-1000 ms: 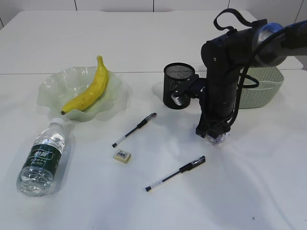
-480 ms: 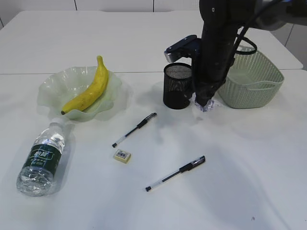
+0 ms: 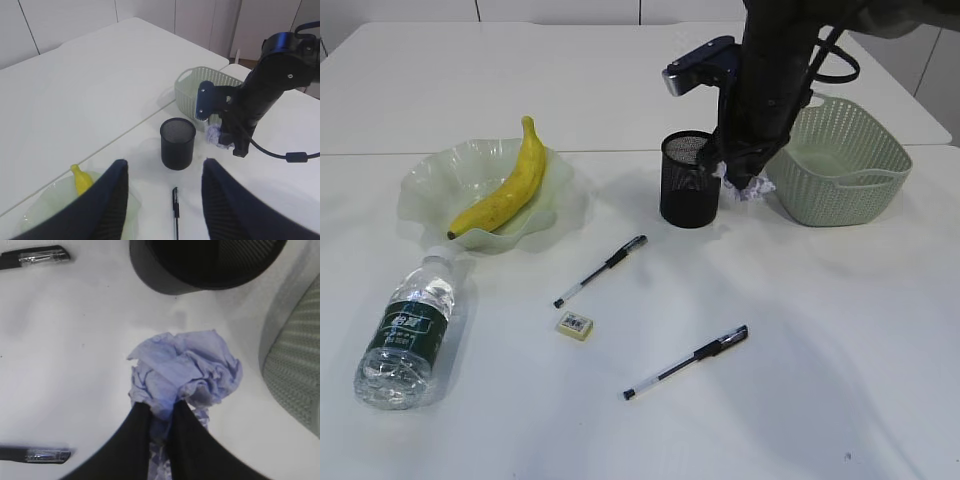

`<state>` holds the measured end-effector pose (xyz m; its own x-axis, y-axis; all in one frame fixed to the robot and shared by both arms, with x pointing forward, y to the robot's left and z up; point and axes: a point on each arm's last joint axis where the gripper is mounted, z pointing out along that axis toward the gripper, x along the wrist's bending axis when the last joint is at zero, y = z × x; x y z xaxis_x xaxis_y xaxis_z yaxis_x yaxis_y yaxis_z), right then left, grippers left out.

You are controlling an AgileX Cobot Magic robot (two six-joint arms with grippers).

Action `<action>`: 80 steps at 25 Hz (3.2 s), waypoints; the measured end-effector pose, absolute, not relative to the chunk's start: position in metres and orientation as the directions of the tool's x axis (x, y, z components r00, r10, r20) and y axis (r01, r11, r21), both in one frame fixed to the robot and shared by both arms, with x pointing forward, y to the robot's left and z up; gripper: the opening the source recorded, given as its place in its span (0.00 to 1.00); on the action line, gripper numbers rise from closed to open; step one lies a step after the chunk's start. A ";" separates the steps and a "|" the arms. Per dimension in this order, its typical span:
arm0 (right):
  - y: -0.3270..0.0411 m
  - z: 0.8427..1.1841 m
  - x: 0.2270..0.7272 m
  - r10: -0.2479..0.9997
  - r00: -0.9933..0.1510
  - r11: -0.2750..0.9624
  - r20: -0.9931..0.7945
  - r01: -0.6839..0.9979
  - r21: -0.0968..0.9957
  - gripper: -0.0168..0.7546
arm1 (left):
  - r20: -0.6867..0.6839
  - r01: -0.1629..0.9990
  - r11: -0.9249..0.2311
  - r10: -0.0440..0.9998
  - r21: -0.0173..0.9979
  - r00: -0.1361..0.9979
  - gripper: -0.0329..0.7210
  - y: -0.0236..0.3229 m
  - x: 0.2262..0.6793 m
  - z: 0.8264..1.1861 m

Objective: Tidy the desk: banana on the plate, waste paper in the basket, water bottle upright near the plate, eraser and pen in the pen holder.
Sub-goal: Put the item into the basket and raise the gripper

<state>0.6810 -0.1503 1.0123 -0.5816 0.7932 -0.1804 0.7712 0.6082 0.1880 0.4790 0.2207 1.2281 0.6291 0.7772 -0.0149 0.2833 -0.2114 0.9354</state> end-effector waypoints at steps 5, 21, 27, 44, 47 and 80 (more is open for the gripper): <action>-0.152 1.028 0.686 0.806 -0.549 0.591 -0.222 0.773 0.230 0.09 | -0.016 0.286 -0.213 0.776 0.934 0.631 0.49 0.221 0.479 1.228; -0.230 1.066 0.722 0.957 -0.206 0.282 -0.206 0.832 0.477 0.09 | -0.027 0.296 -0.209 0.775 0.932 0.632 0.49 0.220 0.478 1.227; -0.264 1.070 0.731 0.973 -0.116 0.207 -0.198 0.819 0.536 0.09 | -0.029 0.298 -0.207 0.775 0.932 0.631 0.49 0.220 0.478 1.227; -0.284 1.016 0.756 0.986 -0.062 0.137 -0.156 0.837 0.529 0.11 | -0.022 0.276 -0.198 0.776 0.941 0.630 0.49 0.222 0.468 1.235; -0.285 1.013 0.758 0.987 -0.056 0.128 -0.150 0.835 0.536 0.17 | -0.015 0.262 -0.195 0.776 0.945 0.631 0.49 0.223 0.463 1.238; -0.285 1.109 0.708 1.000 0.005 0.003 -0.014 0.829 0.560 0.48 | 0.156 0.166 -0.296 0.811 0.941 0.565 0.49 0.240 0.412 1.261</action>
